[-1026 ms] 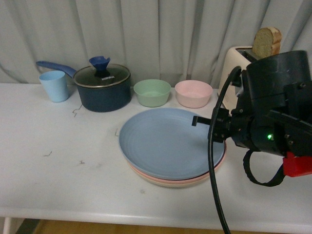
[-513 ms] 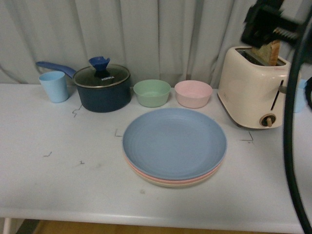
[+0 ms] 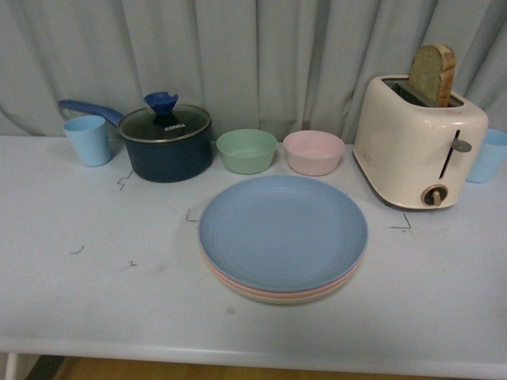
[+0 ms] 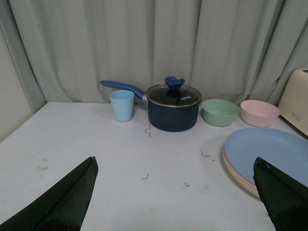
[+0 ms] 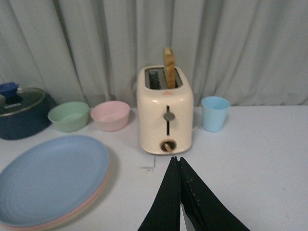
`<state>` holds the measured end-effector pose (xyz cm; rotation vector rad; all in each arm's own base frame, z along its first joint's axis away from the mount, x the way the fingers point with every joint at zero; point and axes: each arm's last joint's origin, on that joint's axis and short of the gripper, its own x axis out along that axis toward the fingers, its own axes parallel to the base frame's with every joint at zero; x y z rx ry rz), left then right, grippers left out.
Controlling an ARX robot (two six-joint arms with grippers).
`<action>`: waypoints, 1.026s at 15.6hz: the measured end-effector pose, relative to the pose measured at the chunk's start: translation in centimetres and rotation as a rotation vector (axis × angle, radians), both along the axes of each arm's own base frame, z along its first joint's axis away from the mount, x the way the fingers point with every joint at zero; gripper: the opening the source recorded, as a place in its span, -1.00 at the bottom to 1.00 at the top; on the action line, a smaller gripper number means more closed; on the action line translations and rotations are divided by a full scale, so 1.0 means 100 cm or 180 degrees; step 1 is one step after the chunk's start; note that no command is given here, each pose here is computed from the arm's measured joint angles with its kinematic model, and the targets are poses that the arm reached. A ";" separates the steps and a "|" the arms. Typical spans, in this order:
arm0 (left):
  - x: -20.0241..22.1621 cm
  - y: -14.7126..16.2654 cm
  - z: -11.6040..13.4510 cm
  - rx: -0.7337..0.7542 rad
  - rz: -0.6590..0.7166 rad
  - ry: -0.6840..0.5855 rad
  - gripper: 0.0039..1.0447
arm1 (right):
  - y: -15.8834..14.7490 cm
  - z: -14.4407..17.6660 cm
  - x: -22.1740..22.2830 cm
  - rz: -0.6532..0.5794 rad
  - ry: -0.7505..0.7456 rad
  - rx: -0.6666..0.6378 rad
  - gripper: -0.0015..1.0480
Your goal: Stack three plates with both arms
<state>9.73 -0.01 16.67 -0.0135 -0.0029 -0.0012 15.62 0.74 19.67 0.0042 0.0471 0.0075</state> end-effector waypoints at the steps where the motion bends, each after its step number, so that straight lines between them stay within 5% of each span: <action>1: 0.000 0.000 0.000 0.0000 0.0001 0.0000 0.88 | -0.008 -0.013 -0.015 -0.0073 0.0044 0.0004 -0.96; 16: 0.000 0.000 0.000 0.0000 0.0000 0.0001 0.88 | -0.007 -0.027 -0.059 -0.0025 -0.0209 0.0007 -0.96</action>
